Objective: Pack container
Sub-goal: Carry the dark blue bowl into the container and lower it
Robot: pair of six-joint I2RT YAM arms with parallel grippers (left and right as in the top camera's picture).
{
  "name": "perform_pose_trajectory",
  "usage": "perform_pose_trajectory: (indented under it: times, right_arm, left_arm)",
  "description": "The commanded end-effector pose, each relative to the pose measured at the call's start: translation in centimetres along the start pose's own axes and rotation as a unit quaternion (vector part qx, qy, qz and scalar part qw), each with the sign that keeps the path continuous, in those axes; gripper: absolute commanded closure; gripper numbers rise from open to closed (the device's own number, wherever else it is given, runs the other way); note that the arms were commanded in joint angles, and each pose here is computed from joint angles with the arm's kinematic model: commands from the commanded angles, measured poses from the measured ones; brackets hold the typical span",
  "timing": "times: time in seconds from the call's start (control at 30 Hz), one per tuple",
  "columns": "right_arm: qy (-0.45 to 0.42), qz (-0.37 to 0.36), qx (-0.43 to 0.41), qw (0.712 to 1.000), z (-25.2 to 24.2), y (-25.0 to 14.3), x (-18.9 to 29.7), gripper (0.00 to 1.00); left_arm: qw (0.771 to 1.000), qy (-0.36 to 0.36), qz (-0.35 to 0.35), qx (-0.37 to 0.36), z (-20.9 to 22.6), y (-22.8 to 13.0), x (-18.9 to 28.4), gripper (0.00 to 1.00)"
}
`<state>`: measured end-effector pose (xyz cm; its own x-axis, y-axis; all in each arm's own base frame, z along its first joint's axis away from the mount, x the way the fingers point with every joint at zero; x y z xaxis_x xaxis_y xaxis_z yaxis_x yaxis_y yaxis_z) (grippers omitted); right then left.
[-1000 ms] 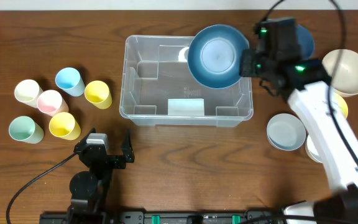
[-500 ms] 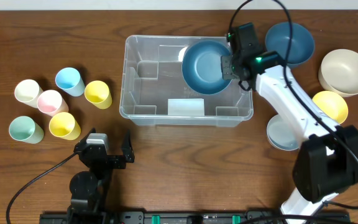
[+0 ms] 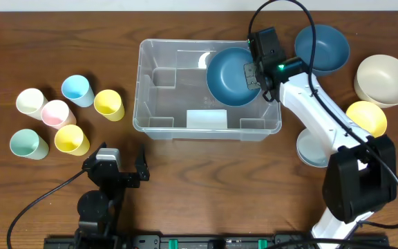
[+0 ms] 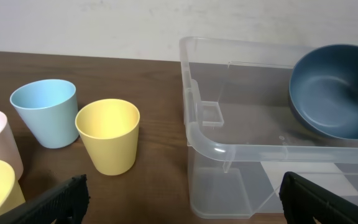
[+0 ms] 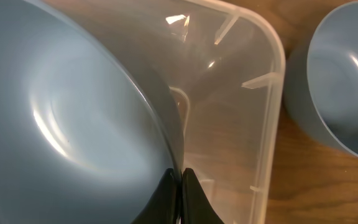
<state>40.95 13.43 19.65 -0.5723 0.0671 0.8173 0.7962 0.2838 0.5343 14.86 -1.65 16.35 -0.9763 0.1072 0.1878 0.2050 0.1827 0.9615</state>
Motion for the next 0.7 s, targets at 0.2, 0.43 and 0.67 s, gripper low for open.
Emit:
perform_pose_trajectory:
  times: [0.2, 0.43, 0.67]
  right_arm:
    - [-0.013, 0.005, 0.011, 1.0, 0.5, -0.13, -1.76, 0.99]
    - [-0.013, -0.002, 0.011, 1.0, 0.51, 0.12, -1.76, 0.74]
    - [-0.02, -0.003, 0.02, 1.0, 0.39, 0.14, -1.76, 0.71]
  left_arm:
    - [1.0, 0.003, 0.021, -0.001, 0.22, -1.04, -0.14, 0.02]
    - [1.0, 0.003, 0.021, 0.0, 0.22, -1.04, -0.14, 0.02]
    - [1.0, 0.003, 0.021, -0.001, 0.22, -1.04, -0.14, 0.02]
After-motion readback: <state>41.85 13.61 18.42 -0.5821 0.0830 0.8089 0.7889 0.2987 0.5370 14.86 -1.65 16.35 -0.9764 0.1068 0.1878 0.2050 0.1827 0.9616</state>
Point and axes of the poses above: each gripper's point midway between its finger pads, its own x axis back along the fingers, its own z axis along the line the jaws close on, y = z × x, the point moved 9 cm from there along x, back along the fingers, and after that the axes turned 5 degrees about x, right-handed, at the moved point
